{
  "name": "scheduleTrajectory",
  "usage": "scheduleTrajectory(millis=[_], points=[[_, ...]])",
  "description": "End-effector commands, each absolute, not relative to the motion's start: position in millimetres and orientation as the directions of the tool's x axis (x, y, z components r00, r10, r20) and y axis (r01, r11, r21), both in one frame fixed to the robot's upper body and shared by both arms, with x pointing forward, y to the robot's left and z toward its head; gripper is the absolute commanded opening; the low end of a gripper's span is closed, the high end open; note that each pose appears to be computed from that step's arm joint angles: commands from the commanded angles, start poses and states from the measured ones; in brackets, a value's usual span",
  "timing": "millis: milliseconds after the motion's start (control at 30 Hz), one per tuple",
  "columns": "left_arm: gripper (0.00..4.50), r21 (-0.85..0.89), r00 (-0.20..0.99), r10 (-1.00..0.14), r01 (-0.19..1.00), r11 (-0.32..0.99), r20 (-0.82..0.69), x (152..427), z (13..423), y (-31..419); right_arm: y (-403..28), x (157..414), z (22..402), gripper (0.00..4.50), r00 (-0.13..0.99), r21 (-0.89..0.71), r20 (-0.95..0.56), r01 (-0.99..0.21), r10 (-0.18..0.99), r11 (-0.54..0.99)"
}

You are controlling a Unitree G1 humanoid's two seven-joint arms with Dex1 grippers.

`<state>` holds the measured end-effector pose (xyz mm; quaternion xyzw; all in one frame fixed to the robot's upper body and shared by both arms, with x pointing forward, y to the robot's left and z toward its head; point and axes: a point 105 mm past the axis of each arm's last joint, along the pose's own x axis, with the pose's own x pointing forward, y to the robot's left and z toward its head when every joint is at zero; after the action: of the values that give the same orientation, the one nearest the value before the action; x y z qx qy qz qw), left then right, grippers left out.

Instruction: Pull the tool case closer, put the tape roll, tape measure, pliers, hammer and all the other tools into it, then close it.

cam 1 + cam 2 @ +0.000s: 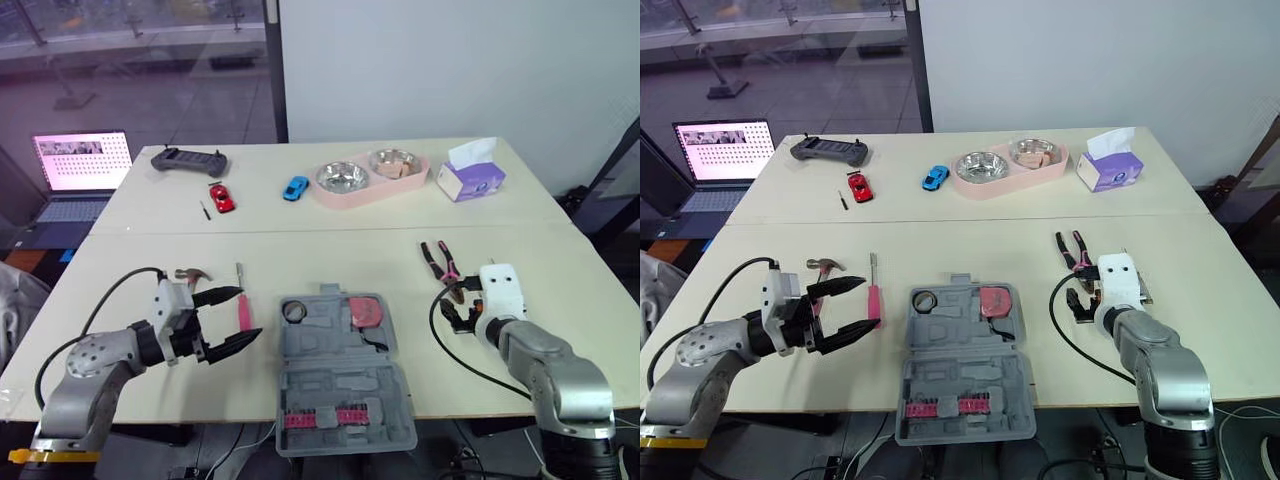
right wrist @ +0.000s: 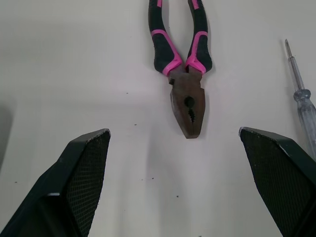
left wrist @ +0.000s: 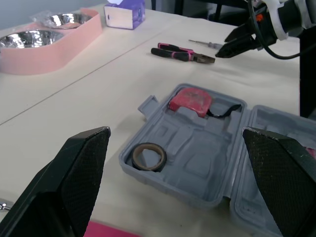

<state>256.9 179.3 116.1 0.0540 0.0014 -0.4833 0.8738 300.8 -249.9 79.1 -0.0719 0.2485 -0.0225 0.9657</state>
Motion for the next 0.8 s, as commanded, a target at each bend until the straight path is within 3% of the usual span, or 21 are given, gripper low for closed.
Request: scheduleTrajectory(millis=[33, 467, 800], points=[[4.5, 0.08, 0.535, -0.845, 0.842, 0.533, 0.003, 253, 131, 181, -259, 306, 91, 4.41, 0.898, -0.172, -0.429, 0.026, -0.098, 0.985], [4.5, 0.037, 0.474, -0.879, 0.88, 0.473, -0.041, 237, 129, 175, -261, 342, 88, 4.41, 0.875, -0.167, -0.475, 0.011, -0.091, 0.986], [4.5, 0.041, 0.47, -0.882, 0.882, 0.469, -0.027, 237, 142, 164, -275, 369, 71, 4.41, 0.794, -0.108, -0.583, 0.137, -0.174, 0.985]])
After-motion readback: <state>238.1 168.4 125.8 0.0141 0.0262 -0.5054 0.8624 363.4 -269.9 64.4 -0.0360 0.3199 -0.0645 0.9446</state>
